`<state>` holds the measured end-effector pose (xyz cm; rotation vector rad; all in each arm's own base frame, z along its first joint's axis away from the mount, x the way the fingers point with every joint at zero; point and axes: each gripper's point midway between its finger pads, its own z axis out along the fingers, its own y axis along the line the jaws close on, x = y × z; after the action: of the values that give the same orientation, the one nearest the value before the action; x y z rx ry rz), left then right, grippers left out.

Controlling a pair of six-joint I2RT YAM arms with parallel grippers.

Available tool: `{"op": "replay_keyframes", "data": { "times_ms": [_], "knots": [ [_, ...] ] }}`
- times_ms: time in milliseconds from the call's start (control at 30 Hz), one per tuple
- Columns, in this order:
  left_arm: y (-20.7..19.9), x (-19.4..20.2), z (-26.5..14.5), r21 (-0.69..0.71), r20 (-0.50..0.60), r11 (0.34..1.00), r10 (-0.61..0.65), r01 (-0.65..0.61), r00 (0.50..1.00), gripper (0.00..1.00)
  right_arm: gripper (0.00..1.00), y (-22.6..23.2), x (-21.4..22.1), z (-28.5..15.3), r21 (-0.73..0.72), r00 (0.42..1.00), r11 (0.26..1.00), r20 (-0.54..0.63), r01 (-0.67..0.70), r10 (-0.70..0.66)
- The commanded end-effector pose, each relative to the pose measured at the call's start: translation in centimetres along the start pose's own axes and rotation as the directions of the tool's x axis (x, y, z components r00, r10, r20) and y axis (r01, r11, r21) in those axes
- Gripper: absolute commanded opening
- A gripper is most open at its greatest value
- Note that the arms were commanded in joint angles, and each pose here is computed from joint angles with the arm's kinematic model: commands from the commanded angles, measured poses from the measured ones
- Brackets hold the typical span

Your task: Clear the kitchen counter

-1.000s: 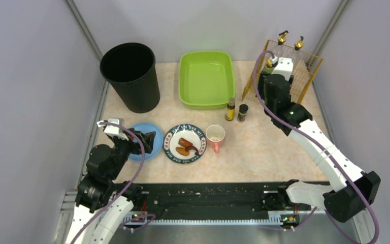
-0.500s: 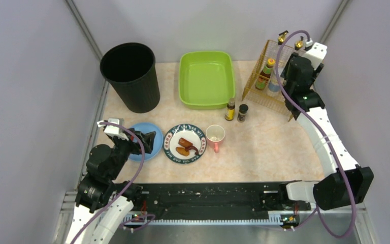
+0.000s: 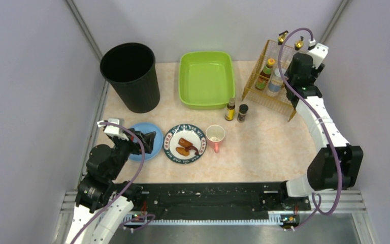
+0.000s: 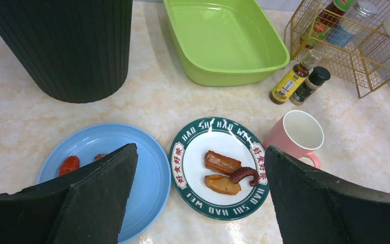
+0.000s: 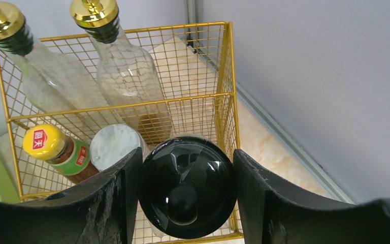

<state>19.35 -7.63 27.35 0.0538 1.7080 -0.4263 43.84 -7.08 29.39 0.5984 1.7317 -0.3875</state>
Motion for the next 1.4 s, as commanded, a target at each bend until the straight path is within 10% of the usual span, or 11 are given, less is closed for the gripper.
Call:
{"op": "replay_keyframes", "data": {
  "times_ms": [0, 1367],
  "knots": [
    [-0.3, -0.7, 0.1, 0.015, 0.033, 1.0, 0.006, -0.007, 0.999, 0.99, 0.0, 0.0, -5.1, 1.0, -0.016, 0.985, 0.993, 0.125, -0.119, 0.12],
    [-0.3, -0.7, 0.1, 0.015, 0.031, 1.0, 0.008, -0.008, 0.999, 0.99, 0.0, 0.6, 2.3, 7.2, 0.027, 0.994, 0.994, -0.008, -0.105, 0.105]
  ]
}}
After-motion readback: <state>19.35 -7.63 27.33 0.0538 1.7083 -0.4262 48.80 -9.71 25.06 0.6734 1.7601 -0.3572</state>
